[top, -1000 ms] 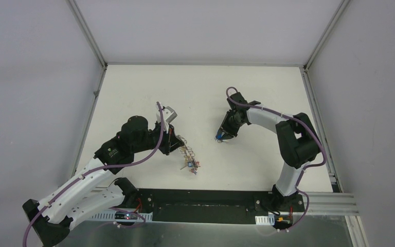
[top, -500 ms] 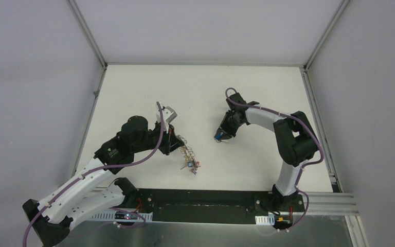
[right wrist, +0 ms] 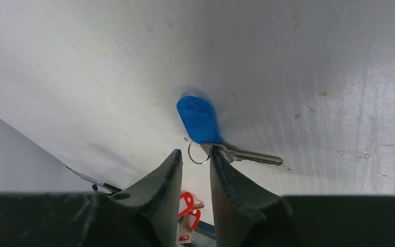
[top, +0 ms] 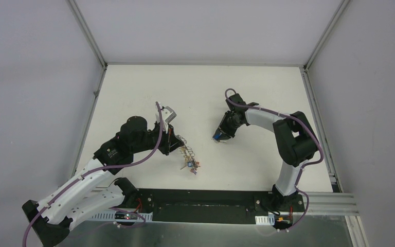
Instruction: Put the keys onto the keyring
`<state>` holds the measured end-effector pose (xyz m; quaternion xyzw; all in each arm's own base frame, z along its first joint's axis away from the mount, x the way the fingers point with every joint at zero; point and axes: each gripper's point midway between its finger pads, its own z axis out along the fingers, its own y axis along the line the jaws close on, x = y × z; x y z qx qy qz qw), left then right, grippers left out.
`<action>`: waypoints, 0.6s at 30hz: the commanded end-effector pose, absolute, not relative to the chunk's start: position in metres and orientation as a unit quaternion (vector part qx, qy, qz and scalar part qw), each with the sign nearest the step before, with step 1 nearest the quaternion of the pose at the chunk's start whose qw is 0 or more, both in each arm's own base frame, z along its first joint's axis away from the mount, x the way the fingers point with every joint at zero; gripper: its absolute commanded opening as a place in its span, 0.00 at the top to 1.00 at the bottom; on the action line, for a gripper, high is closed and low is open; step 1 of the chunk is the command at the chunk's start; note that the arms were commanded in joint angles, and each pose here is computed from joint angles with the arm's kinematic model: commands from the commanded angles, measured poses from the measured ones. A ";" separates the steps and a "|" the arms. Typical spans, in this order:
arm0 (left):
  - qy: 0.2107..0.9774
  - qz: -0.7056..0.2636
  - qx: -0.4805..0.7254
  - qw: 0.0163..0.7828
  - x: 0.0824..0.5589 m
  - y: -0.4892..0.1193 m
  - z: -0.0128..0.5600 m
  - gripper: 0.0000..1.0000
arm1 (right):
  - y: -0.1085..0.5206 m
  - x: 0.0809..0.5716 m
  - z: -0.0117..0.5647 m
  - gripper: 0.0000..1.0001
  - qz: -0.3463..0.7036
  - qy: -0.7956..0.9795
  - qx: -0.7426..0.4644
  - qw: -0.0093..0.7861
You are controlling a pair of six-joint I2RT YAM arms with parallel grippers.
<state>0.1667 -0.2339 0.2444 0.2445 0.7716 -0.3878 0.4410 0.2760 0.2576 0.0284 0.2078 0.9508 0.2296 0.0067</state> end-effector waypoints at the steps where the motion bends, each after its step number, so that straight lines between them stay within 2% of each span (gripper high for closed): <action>1: 0.751 -0.401 0.235 0.469 0.169 -0.236 0.263 1.00 | 0.266 0.278 0.044 0.71 0.255 0.945 0.206 0.016; 18: 0.755 -0.401 0.233 0.465 0.170 -0.237 0.261 1.00 | 0.267 0.274 0.046 0.72 0.260 0.943 0.205 0.018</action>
